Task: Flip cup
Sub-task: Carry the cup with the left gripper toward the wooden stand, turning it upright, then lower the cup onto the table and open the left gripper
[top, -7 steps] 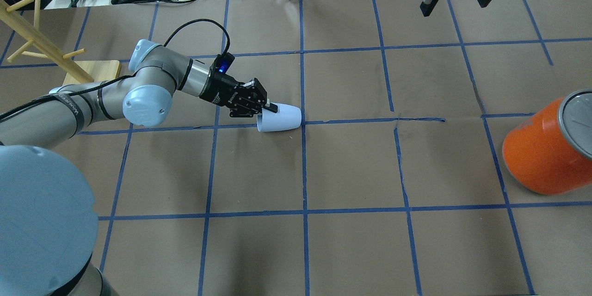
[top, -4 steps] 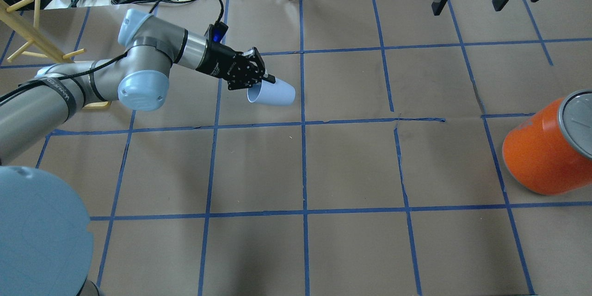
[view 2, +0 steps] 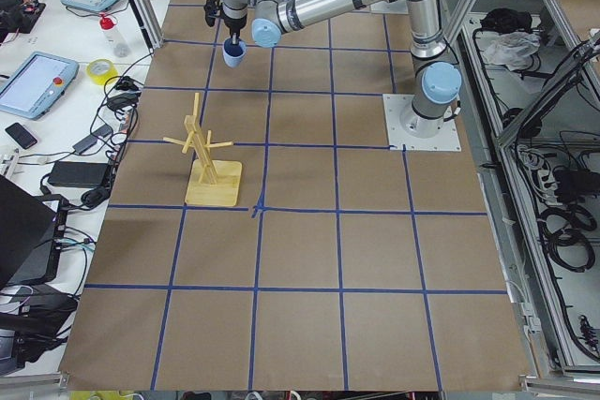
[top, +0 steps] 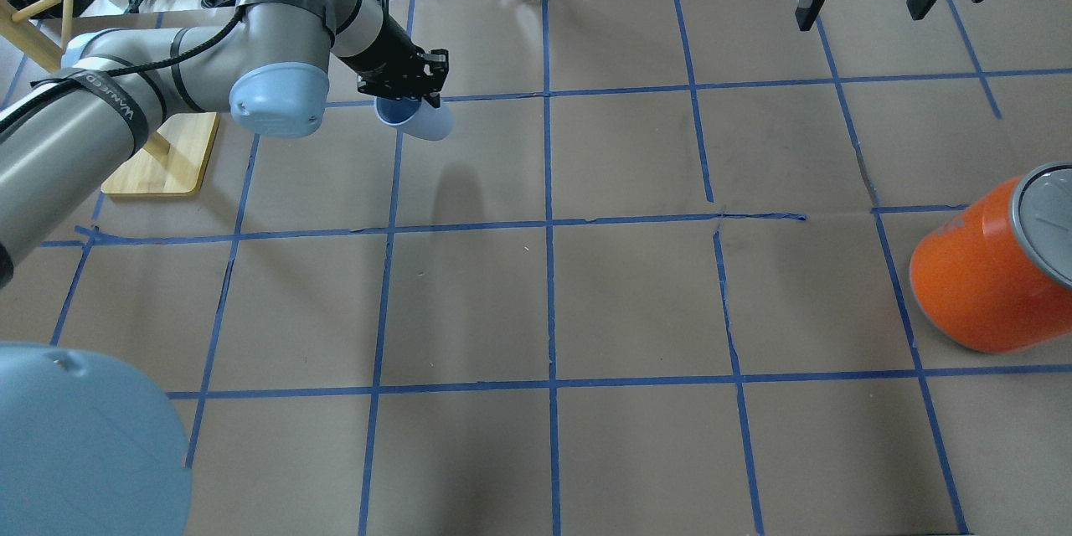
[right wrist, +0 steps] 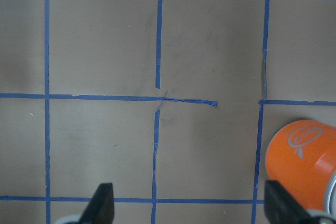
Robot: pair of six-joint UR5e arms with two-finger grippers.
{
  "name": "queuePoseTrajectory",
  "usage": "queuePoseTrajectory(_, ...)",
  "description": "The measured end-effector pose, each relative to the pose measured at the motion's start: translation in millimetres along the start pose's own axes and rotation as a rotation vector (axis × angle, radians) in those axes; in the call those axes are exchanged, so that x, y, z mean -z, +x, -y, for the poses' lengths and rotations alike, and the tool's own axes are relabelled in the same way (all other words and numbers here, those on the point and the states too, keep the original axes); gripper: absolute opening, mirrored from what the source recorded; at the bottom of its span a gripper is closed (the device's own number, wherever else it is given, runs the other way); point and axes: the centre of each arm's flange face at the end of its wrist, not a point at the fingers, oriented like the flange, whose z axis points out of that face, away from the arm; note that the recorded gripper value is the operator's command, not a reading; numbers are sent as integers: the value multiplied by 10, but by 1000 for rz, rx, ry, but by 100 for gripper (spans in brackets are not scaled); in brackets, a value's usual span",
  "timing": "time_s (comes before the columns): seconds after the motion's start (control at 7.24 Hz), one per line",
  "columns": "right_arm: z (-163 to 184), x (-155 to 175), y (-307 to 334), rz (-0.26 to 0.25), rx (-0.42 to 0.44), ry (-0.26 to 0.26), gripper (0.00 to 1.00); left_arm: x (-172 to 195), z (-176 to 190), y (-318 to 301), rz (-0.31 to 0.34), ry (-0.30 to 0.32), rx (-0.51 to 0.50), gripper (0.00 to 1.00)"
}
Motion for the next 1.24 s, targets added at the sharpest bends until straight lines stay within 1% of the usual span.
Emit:
queuePoseTrajectory(0.14,5,-3,4,0,0,1,100,-73,73,-137,119,-16,-124,0)
queuePoseTrajectory(0.28,12,-6,12,0,-2,3,100,-137,156,-256,186,-32,-182,0)
queuePoseTrajectory(0.41,18,-7,16,0,-2,5,100,-206,214,-421,223,-52,-199,0)
queuePoseTrajectory(0.55,19,-9,12,-1,-2,5,100,-267,224,-614,236,-86,-194,0)
queuePoseTrajectory(0.83,13,0,15,-8,-1,7,100,-355,158,-840,228,-166,-170,0)
queuePoseTrajectory(1.11,1,20,10,-8,0,11,100,-430,91,-882,221,-204,-159,0)
queuePoseTrajectory(1.24,-2,22,12,-10,0,11,100,-450,73,-888,222,-213,-158,11)
